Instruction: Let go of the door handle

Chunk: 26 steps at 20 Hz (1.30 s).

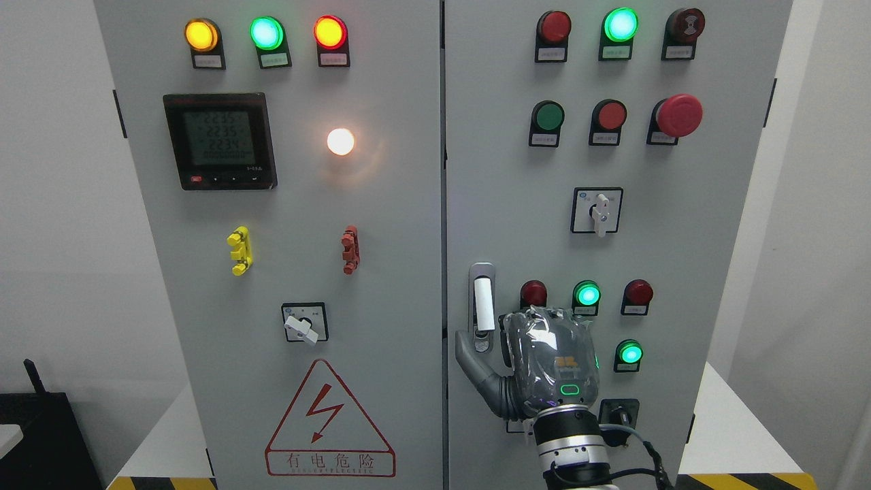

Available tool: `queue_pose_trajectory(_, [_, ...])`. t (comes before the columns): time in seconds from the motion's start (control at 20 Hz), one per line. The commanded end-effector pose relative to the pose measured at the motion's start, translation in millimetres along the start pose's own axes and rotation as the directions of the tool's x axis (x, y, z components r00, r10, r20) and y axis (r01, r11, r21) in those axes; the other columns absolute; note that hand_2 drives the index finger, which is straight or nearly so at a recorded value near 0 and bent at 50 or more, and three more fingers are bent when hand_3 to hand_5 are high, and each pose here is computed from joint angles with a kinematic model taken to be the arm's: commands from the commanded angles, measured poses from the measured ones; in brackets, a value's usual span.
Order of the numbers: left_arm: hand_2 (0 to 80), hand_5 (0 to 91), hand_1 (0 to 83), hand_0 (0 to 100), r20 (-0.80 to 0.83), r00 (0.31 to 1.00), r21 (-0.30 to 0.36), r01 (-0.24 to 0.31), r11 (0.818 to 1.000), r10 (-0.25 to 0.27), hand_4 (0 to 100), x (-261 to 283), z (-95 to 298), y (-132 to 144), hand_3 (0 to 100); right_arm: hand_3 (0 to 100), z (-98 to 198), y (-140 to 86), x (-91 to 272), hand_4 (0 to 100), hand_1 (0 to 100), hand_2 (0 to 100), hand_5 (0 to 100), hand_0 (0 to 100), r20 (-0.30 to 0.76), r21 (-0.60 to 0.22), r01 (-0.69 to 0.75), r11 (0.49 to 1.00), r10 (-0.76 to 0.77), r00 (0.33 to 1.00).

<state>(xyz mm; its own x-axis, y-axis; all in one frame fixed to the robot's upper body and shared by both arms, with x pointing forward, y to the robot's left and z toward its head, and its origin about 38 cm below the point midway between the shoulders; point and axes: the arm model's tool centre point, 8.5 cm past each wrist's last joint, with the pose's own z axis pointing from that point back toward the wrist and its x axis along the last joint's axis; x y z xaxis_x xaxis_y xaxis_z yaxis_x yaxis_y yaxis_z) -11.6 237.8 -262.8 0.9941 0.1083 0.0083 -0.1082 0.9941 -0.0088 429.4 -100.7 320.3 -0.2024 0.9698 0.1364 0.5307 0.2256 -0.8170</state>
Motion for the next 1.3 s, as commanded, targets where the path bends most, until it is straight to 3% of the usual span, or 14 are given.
queue_pose_trajectory(0.0, [0.0,0.0,38.9,12,0.025,1.000,-0.003,-0.015,1.000,0.015,0,15.7,-0.2,-1.9,0,100,-1.5,3.3,-1.4,89,5,98,98,32,-0.005,0.009,-0.003,1.000,0.003,1.000])
queue_pose_trajectory(1.25, [0.0,0.0,38.9,12,0.026,1.000,-0.003,-0.014,1.000,0.014,0,16.7,-0.3,-2.0,0,100,0.2,2.3,-1.8,89,9,98,99,42,-0.013,0.005,0.009,1.000,-0.009,1.000])
